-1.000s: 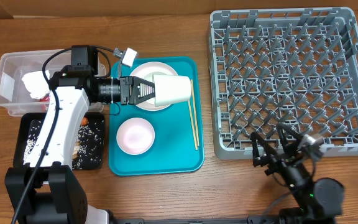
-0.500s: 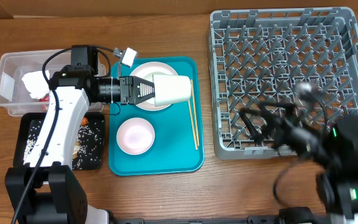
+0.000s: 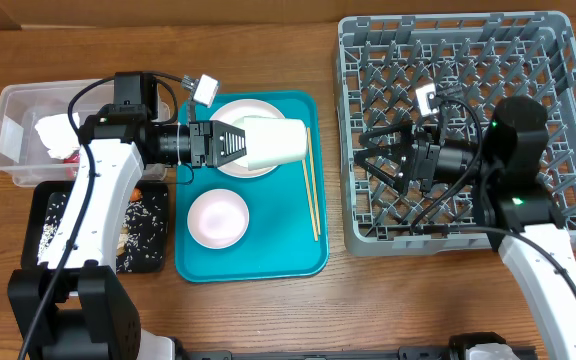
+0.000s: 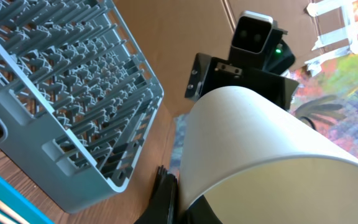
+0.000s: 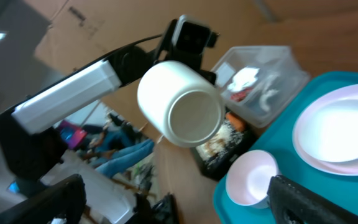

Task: Sort waste into correct bins and load items into the dishwasher
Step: 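Move the right gripper toward the cup held by the left gripper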

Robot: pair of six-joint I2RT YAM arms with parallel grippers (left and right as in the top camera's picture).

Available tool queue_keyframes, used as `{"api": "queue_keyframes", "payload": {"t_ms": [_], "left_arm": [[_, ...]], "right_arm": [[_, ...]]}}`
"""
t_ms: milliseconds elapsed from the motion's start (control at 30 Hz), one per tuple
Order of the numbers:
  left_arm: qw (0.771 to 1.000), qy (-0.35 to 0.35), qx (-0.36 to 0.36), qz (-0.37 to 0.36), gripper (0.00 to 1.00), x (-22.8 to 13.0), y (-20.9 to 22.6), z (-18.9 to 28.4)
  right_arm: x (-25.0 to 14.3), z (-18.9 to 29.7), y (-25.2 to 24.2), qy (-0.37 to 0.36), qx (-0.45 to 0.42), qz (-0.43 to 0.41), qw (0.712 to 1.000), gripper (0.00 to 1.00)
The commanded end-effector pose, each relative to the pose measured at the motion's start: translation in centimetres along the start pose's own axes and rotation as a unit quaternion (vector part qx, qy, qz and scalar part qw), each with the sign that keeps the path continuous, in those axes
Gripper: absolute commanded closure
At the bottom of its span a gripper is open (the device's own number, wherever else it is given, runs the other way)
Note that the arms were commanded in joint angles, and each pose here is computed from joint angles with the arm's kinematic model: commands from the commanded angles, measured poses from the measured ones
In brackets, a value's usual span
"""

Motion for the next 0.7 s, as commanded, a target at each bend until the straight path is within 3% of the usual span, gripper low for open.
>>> {"api": "queue_keyframes", "payload": {"t_ms": [0,200,400,667], "left_arm": [[1.000,0.002,-0.025,-0.004,0.96,0.2,-1.6,-0.1],[0.999,0.012,-0.031,-0.017,0.96,0.0,-1.9,-0.8],[0.999,0.026,-0.028,-0.032,0.96,-0.2,-1.9,-1.8],[0.998,0.039,-0.036,-0.032,0.96,-0.8,-2.2,-2.7]], "right_arm": [[-0.5,-0.7,1.0,0.026,0.059,0.001,0.998,0.09],[-1.5,-2.3,1.0,0.045,0.083,-0.006,0.995,0.13],[-1.5,-4.2,2.9,0.051,0.115,0.053,0.991,0.14],[-1.5,-6.1,2.7,0.043,0.086,0.060,0.994,0.11]]}}
Point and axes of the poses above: each gripper's point midway between its finger pads, its own z axis back along the fingers, its own y axis along the line the jaws close on, x = y × z, the point moved 1 cm from there along z, back along the fingers, and after that the axes turned 9 degrees about z, right-handed, at the moved point
